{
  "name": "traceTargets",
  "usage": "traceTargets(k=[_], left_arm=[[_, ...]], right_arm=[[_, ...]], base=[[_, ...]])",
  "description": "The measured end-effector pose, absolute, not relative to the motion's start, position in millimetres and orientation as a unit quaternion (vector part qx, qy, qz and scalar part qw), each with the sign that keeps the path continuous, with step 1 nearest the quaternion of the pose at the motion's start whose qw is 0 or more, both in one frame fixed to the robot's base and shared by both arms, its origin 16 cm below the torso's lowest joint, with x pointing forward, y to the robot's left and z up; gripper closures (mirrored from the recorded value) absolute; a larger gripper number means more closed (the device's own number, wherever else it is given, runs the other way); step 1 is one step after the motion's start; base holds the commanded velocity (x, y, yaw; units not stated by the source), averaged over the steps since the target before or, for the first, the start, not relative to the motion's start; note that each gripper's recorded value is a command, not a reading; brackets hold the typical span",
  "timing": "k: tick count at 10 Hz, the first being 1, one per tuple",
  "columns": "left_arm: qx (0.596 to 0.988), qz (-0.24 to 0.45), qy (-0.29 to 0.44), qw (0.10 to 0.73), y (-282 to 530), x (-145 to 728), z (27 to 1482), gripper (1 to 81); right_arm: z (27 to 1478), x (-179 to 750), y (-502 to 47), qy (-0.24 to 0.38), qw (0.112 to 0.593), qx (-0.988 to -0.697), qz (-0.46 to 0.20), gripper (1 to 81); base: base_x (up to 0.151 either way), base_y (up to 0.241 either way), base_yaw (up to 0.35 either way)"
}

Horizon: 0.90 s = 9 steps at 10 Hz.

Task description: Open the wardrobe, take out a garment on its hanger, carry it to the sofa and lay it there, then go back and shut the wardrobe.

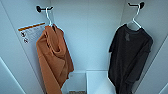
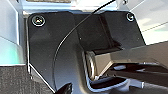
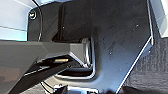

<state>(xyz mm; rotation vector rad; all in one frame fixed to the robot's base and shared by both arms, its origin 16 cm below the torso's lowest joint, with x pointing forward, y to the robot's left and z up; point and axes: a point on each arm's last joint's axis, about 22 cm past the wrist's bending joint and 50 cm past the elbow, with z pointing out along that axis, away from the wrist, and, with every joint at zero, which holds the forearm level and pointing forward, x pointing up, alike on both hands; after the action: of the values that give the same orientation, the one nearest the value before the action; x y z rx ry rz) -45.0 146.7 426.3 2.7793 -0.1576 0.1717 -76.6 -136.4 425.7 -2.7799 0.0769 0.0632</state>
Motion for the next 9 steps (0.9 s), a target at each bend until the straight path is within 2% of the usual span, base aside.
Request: traceTargets(k=[5,9], left_arm=[[0.981,0.051,-0.061,0.178,145,-57,427,1.0],[0.973,0.043,-0.125,0.188,139,-34,424,1.0]], right_arm=[[427,-87,-137,0.035,0.178,-0.983,0.026,1.0],[429,-107,-136,0.099,0.171,-0.980,0.015,1.0]], base=[[0.000,0.000,0.000],[0.000,0.000,0.000]])
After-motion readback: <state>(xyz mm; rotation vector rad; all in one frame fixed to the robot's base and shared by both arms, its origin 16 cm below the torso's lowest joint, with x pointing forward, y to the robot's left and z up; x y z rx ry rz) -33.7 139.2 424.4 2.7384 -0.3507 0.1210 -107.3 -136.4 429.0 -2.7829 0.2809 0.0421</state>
